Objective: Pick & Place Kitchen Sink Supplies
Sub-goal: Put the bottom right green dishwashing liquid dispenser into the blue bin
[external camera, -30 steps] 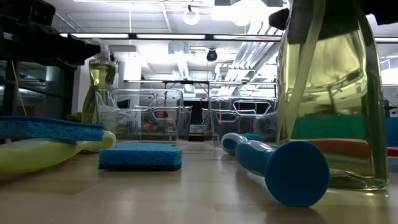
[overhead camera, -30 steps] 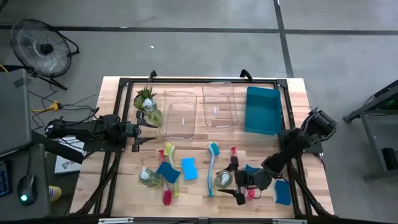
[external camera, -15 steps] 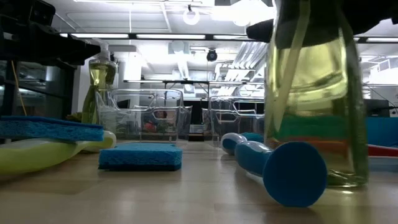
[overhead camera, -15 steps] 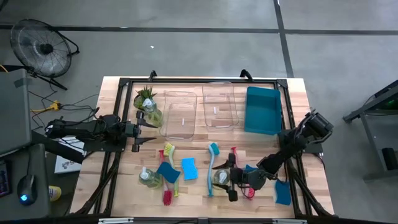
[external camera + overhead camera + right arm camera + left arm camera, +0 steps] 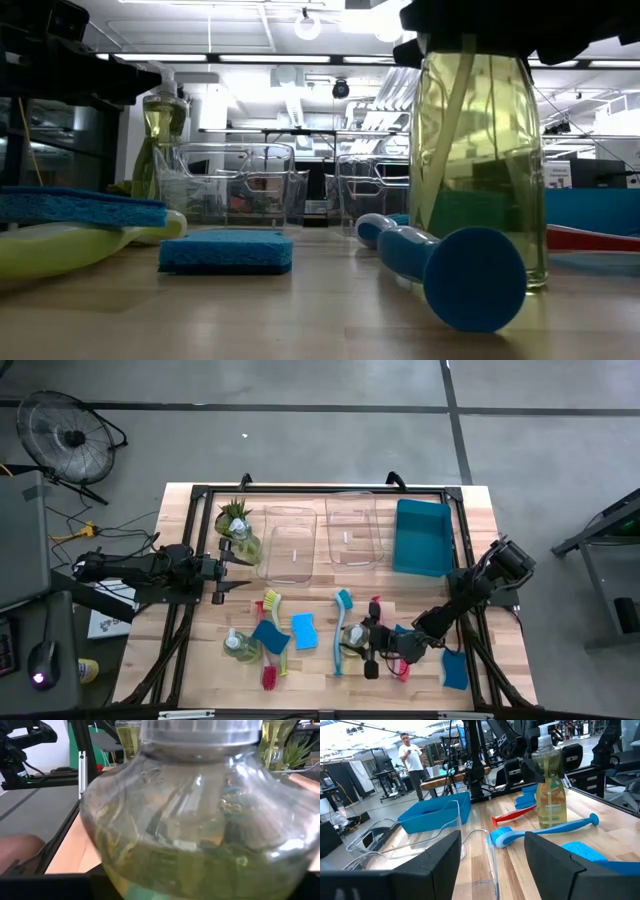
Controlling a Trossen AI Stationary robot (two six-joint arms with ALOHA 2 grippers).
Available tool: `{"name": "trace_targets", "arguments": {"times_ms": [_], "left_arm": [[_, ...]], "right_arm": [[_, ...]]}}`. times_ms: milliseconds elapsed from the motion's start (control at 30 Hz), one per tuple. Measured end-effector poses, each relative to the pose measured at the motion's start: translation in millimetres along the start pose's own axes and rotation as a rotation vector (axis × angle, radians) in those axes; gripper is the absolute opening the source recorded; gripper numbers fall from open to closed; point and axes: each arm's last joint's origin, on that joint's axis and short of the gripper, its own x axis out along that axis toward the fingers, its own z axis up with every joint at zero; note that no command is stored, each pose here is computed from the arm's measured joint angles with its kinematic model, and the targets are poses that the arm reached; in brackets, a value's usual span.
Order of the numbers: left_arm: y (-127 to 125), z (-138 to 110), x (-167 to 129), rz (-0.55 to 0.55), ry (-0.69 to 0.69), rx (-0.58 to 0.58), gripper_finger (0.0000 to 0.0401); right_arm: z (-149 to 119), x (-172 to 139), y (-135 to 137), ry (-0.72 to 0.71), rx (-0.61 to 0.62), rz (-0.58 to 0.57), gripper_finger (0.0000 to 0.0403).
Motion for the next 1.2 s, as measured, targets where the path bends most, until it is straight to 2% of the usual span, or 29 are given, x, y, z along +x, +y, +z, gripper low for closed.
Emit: {"name": "trace_targets", "arguments": {"times_ms": [367, 700, 833, 1200], "left_arm": [[0, 0, 0, 0.0, 0.0, 0.0, 0.0213], [0, 0, 0, 0.0, -0.001, 0.0, 0.0213], [0, 0, 0, 0.0, 0.0, 0.0, 0.0213], [0, 0, 0, 0.0, 0.0, 0.0, 0.0213]], "right_arm": [[2, -1, -3, -0.015, -0.01, -0.077, 0.017], [32, -12, -9, -0.058, -0.037, -0.107, 0.017], [44, -18, -20, -0.035, -0.062, -0.169, 0.017], [92, -41, -64, -0.047, -0.025, -0.365, 0.017]]}}
